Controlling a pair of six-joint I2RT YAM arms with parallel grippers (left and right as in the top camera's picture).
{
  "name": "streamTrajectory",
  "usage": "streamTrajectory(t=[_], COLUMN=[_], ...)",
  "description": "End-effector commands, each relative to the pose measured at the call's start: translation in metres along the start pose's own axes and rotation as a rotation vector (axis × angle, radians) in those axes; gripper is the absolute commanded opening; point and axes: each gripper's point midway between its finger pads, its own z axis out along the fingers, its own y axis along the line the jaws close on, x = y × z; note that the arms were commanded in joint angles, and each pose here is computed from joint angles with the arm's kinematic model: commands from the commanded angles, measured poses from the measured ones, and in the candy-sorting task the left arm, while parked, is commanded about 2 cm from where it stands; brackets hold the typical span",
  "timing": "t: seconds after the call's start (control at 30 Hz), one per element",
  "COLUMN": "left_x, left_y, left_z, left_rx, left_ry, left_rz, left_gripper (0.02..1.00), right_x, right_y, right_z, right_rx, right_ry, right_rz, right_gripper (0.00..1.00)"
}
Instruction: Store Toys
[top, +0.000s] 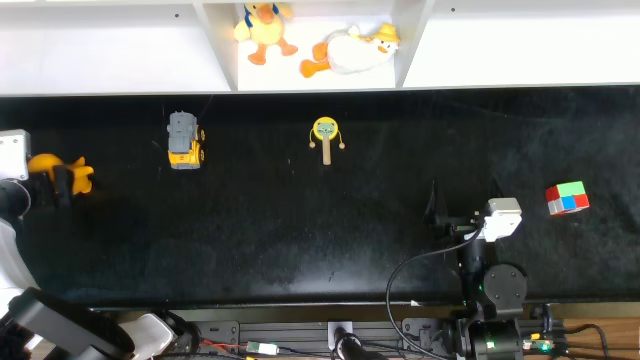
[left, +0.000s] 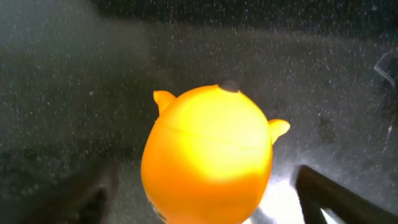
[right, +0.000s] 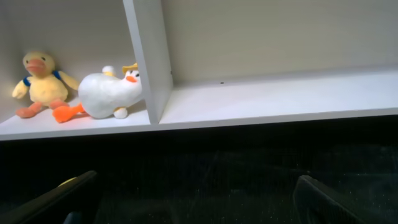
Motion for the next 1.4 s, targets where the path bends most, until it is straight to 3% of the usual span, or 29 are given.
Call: streamTrajectory(t=[0.03,0.17,0.37,0.57,0.9,1.4], left_x=[-0.007,-0.012,-0.024,-0.069,-0.138,-0.152], left_y=[0.005,0.008,0.005,0.0,-0.033,-0.051], left_z=[-0.002,-0.002,-0.015,-0.052,-0.047,-0.038], left_rx=[-0.012,-0.026,-0.027,-0.087,-0.058,-0.019], left_ry=[-0.014,-0.033,-0.09,-0.266,-0.461,-0.477], left_rz=[0.03,0.037,0.036,0.003,-0.028,-0.182], left_gripper=[0.63,0.362,0.159,0.148,0.152,0.172], right_x=[0.003,0.003,0.003,0.003,0.003,0.003], right_y=[0.001,0.001,0.001,0.001,0.001,0.001], right_z=[0.0,0.0,0.0,0.0,0.0,0.0], right_rx=[-0.006,-0.006,-0.006,-0.006,-0.006,-0.006], right_ry=[-0.001,-0.001,-0.001,-0.001,-0.001,-0.001], right_rz=[0.004,0.004,0.004,0.004,0.004,0.004], right_gripper=[0.996,0.996,0.996,0.996,0.996,0.993])
